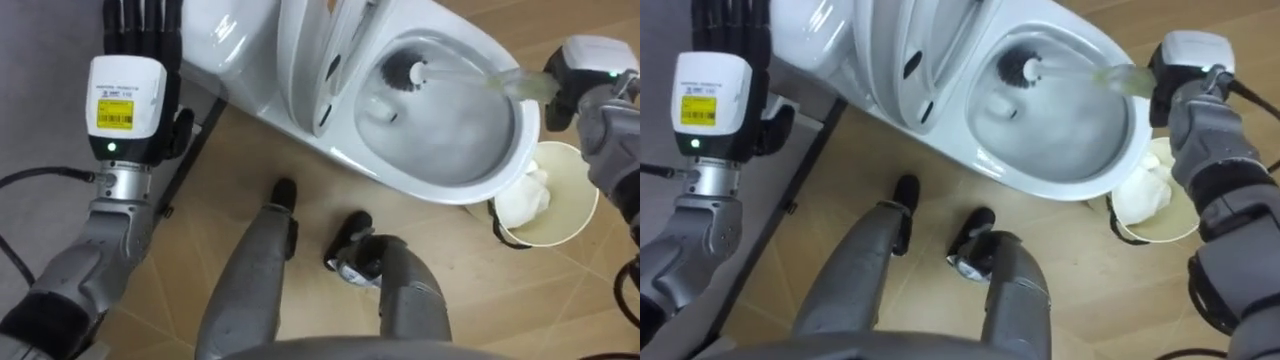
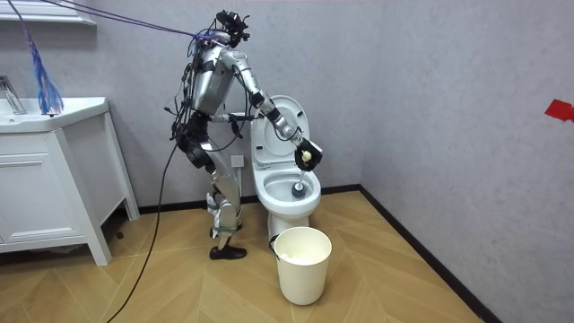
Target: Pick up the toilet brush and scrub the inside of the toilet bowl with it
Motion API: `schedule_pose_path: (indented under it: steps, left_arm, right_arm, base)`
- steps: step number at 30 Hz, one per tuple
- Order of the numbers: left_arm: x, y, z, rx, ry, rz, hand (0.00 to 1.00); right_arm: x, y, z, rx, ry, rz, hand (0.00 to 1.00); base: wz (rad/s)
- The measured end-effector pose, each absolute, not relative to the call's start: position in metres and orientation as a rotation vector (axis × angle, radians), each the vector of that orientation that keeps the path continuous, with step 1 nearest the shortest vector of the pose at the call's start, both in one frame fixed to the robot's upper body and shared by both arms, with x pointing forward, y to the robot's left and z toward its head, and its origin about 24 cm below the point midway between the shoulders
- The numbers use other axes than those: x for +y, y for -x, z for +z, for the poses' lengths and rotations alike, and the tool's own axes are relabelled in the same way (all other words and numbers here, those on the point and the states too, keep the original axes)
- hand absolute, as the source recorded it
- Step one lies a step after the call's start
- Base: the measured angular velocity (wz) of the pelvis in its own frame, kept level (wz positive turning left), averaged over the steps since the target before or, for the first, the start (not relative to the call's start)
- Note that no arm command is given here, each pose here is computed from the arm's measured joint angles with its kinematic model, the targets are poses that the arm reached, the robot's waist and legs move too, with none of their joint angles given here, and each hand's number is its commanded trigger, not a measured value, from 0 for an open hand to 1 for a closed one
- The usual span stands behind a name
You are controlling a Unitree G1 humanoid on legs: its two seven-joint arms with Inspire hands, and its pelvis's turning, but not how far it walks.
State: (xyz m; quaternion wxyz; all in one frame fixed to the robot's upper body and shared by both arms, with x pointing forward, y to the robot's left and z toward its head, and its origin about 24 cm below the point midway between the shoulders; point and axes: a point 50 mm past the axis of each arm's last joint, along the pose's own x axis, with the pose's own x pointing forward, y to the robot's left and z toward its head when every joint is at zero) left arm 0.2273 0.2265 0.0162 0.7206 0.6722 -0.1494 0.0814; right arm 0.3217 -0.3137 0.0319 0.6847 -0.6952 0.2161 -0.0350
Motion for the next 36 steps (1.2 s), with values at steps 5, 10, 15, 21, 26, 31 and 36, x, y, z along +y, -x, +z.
schedule_pose_path:
  steps: [5, 10, 15, 21, 26, 31, 36]
  left_arm:
    - [0.229, -0.229, 0.017, -0.303, -1.51, 0.17, 0.0]
    - [0.228, -0.234, 0.017, -0.281, -1.518, 0.144, 0.0]
    - [0.219, -0.24, 0.017, -0.259, -1.51, 0.091, 0.0]
    - [0.216, -0.238, 0.009, -0.214, -1.493, 0.053, 0.0]
    - [0.219, -0.231, -0.001, -0.154, -1.492, 0.02, 0.0]
    - [0.222, -0.23, -0.009, -0.097, -1.496, -0.018, 0.0]
    - [0.23, -0.218, -0.021, -0.004, -1.493, -0.051, 0.0]
  right_arm:
    - [-0.314, -0.321, 0.032, 0.472, 1.566, -0.093, 1.0]
    - [-0.314, -0.321, 0.031, 0.472, 1.57, -0.088, 1.0]
    - [-0.308, -0.308, 0.014, 0.483, 1.603, -0.024, 1.0]
    - [-0.279, -0.297, -0.005, 0.445, 1.775, 0.163, 1.0]
    - [-0.266, -0.277, -0.016, 0.464, 1.784, 0.258, 1.0]
    - [-0.264, -0.258, -0.025, 0.507, 1.789, 0.331, 1.0]
    - [-0.267, -0.229, -0.045, 0.607, 1.717, 0.414, 1.0]
  base:
    - [-0.06]
    - [0.01]
    - [0.02]
    - [-0.06]
    - [-0.02]
    - [0.01]
    - [0.02]
